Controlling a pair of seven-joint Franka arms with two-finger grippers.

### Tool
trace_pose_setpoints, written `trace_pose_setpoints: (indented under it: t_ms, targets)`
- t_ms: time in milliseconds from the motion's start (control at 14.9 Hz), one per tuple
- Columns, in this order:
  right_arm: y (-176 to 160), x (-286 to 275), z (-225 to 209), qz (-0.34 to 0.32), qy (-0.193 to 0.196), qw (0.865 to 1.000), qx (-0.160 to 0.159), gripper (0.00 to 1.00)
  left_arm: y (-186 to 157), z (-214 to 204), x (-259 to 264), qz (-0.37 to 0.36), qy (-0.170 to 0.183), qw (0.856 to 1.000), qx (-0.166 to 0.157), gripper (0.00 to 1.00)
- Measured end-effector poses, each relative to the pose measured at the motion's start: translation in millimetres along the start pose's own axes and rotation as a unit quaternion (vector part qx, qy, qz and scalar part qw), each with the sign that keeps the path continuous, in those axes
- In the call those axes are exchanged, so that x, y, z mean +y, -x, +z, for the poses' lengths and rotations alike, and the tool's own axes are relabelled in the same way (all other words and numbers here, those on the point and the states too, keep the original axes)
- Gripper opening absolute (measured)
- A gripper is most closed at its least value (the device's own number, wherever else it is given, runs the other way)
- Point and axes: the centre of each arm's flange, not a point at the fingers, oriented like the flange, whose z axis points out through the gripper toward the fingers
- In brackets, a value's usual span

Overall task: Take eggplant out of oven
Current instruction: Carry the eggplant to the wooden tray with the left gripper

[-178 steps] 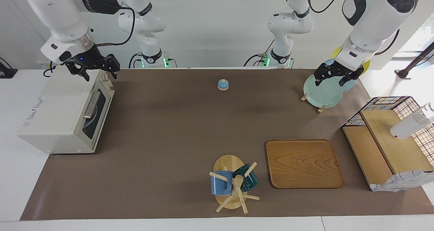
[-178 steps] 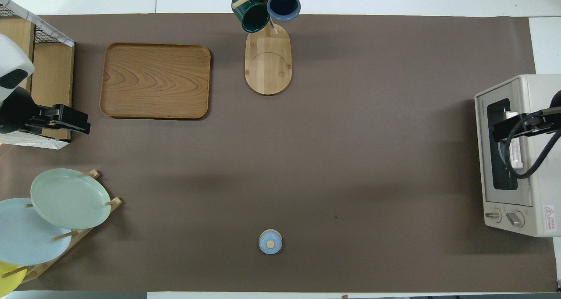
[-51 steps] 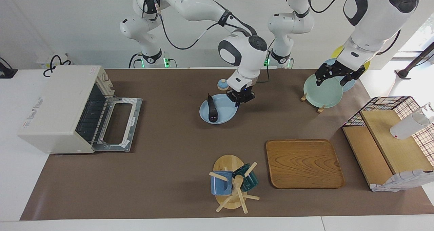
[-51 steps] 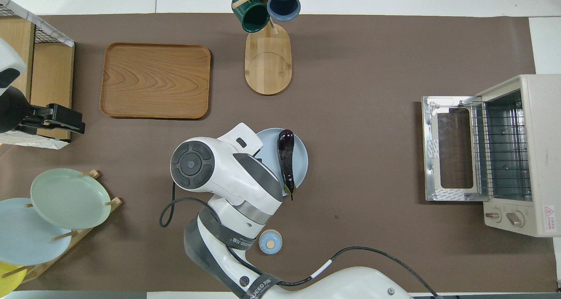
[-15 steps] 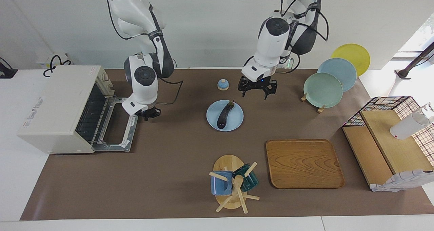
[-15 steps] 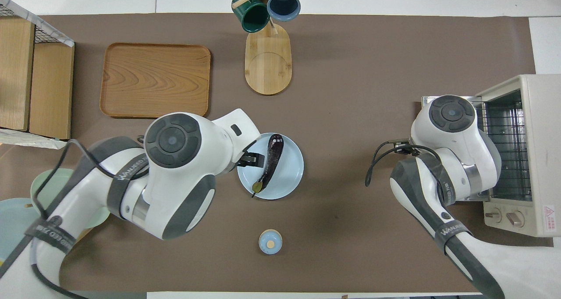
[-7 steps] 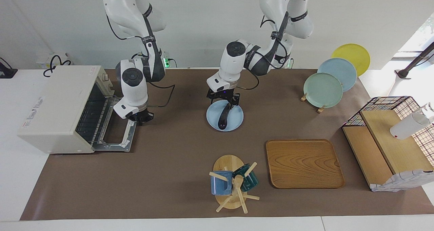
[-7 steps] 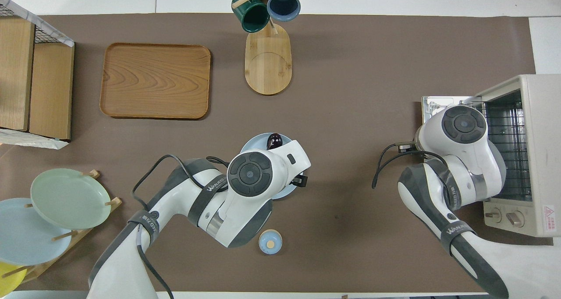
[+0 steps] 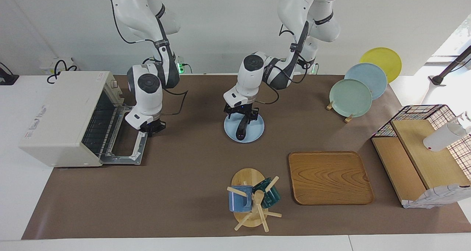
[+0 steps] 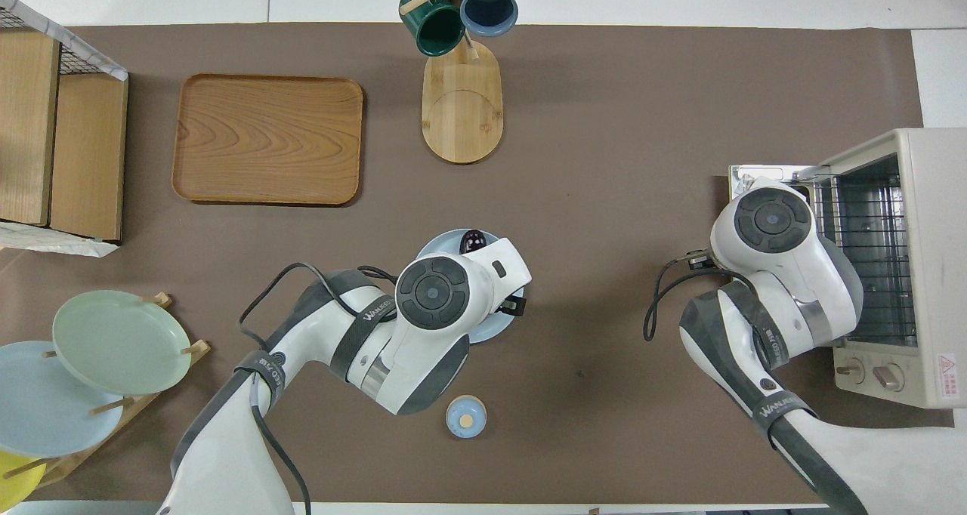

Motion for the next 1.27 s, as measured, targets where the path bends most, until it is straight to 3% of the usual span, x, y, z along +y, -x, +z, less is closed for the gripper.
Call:
trace_pose_setpoints:
  t_ms: [268, 469, 870, 1138, 1272]
  targets:
    - [-7, 25, -56, -0.047, 0.02, 0.998, -0.029, 0.01, 0, 3, 0, 0.0, -0.001, 1.0, -0.003, 0.97]
    - [2, 76, -97, -0.057, 0.016, 0.998, -0.028, 0.01, 0, 3, -1, -0.001, -0.001, 1.0, -0.002, 0.95]
    - [25, 154, -115, -0.054, 0.014, 0.998, -0.021, 0.01, -5, 3, -12, -0.01, -0.003, 1.0, -0.001, 0.3]
    - [32, 170, -116, -0.058, -0.006, 0.998, -0.027, 0.01, -20, -7, -40, -0.036, -0.004, 0.999, 0.001, 0.29]
    - [46, 179, -123, -0.059, -0.029, 0.997, -0.036, 0.01, -37, -41, -68, -0.063, -0.003, 0.998, 0.003, 0.29]
